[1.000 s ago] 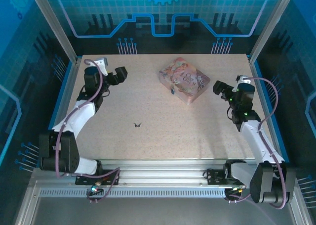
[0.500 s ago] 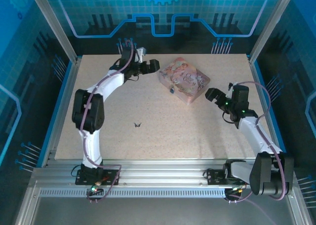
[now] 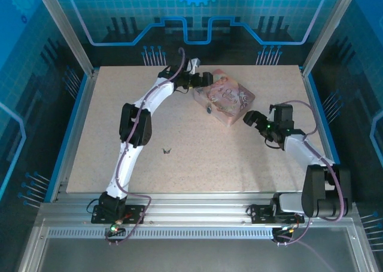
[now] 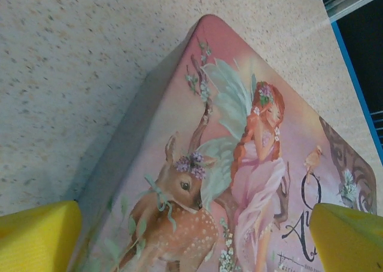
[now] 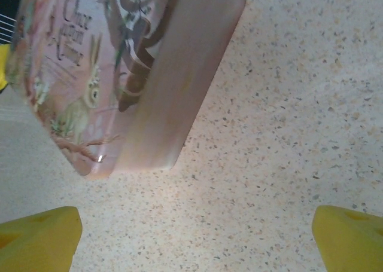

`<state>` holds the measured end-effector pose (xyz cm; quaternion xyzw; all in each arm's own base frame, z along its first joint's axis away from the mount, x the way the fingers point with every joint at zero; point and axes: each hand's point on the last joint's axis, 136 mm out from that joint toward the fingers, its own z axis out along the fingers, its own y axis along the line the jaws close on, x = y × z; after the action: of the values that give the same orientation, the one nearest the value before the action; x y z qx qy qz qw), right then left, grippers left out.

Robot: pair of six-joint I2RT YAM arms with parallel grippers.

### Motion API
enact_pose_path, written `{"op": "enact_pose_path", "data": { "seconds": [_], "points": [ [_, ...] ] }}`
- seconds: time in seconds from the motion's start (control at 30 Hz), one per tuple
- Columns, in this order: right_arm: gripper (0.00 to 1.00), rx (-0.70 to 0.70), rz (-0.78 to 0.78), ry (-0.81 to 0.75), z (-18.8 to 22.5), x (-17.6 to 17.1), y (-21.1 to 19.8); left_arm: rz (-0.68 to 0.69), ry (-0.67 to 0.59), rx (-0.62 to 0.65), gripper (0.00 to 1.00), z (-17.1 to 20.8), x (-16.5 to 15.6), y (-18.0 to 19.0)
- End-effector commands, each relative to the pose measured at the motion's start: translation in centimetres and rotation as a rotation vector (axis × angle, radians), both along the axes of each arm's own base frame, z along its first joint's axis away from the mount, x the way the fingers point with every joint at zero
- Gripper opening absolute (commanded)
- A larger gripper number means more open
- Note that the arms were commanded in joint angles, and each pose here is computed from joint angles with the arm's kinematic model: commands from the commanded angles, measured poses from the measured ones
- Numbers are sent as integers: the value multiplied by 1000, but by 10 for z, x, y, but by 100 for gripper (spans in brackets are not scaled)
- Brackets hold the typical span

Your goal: Unlock a padlock with a key

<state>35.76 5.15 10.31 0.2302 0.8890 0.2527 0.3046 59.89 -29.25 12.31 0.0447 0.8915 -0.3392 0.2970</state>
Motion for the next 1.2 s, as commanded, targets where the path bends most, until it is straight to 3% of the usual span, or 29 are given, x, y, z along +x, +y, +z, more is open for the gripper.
{"op": "enact_pose_path", "data": {
  "seconds": [0.0, 0.27, 0.53, 0.87, 1.17],
  "points": [
    [100, 21, 19, -31, 11, 20, 6, -85, 31, -26, 97, 3, -16, -14],
    [100, 46, 39, -18, 7, 61, 10, -157, 30, -33, 92, 4, -49, -27],
    [89, 78, 94, 51, -6, 93, 18, -188, 8, -65, 89, 17, -77, -36],
    [82, 84, 212, 81, -13, 92, 54, -163, 9, -102, 87, 14, -118, -22],
    [82, 50, 352, 97, -18, 85, 106, -59, -1, -78, 87, 11, -161, 24]
  ]
}}
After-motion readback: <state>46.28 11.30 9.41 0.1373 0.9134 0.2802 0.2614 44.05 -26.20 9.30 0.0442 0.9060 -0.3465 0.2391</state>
